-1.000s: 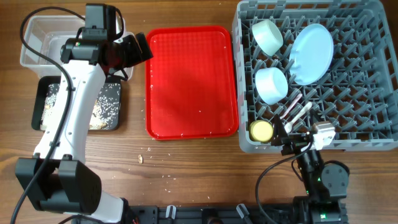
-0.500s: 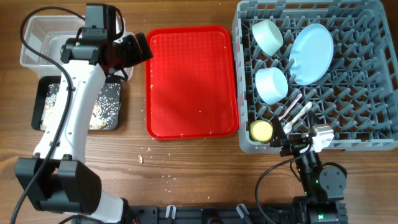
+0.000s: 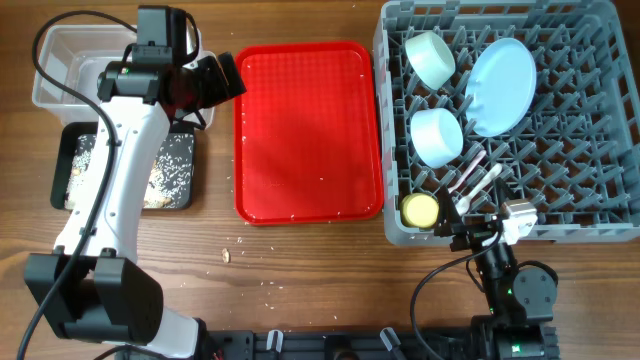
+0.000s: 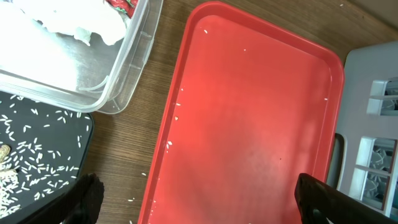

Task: Sort waste into correct bins and load items into the dishwasher rack

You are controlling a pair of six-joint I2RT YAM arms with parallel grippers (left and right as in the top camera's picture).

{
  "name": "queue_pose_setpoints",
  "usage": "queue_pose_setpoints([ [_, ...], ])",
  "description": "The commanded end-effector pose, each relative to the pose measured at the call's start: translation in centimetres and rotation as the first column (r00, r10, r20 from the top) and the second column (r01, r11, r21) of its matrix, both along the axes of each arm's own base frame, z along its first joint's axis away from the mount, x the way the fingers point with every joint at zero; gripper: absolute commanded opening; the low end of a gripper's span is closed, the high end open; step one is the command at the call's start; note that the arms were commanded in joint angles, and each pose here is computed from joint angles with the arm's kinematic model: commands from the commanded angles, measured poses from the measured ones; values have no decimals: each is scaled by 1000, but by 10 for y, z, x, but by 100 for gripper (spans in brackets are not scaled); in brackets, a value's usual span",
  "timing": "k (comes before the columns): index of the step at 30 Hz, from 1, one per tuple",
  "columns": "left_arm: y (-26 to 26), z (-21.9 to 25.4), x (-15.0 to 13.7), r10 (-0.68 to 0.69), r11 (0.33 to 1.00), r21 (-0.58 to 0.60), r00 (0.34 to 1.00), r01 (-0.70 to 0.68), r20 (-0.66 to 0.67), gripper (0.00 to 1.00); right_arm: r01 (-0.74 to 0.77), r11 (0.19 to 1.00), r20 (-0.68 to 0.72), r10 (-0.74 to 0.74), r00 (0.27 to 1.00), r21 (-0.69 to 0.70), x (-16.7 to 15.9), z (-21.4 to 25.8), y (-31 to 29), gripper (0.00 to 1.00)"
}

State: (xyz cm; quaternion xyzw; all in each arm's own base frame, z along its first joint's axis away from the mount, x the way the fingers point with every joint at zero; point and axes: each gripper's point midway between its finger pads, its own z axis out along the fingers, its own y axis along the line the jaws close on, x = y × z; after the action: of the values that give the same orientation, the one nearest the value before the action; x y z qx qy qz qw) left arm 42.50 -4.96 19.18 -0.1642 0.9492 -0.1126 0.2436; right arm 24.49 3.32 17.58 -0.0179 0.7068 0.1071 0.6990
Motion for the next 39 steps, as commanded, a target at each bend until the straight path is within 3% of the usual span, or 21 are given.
queue_pose_setpoints([
  [1,0,4,2,-7,1000,6,1000,7,13,100,-17,1000,13,16,1000,11,-1,3,2,100],
  [14,4,4,2,3,1000,5,1000,-3,15,100,-17,1000,13,16,1000,11,-1,3,2,100],
  [20,-5,39,26,-84,996,66,955,68,284,100,-17,1000,13,16,1000,11,-1,3,2,100],
  [24,-4,47,23,-102,994,80,894,74,437,100,-17,1000,13,16,1000,11,-1,3,2,100],
  [29,8,38,-12,-80,996,67,817,51,571,100,-17,1000,13,16,1000,11,-1,3,2,100],
  [36,37,6,-98,-30,999,45,734,-1,678,100,-17,1000,13,16,1000,11,-1,3,2,100],
  [39,42,0,-122,-17,999,48,695,-25,719,100,-17,1000,13,16,1000,11,-1,3,2,100],
])
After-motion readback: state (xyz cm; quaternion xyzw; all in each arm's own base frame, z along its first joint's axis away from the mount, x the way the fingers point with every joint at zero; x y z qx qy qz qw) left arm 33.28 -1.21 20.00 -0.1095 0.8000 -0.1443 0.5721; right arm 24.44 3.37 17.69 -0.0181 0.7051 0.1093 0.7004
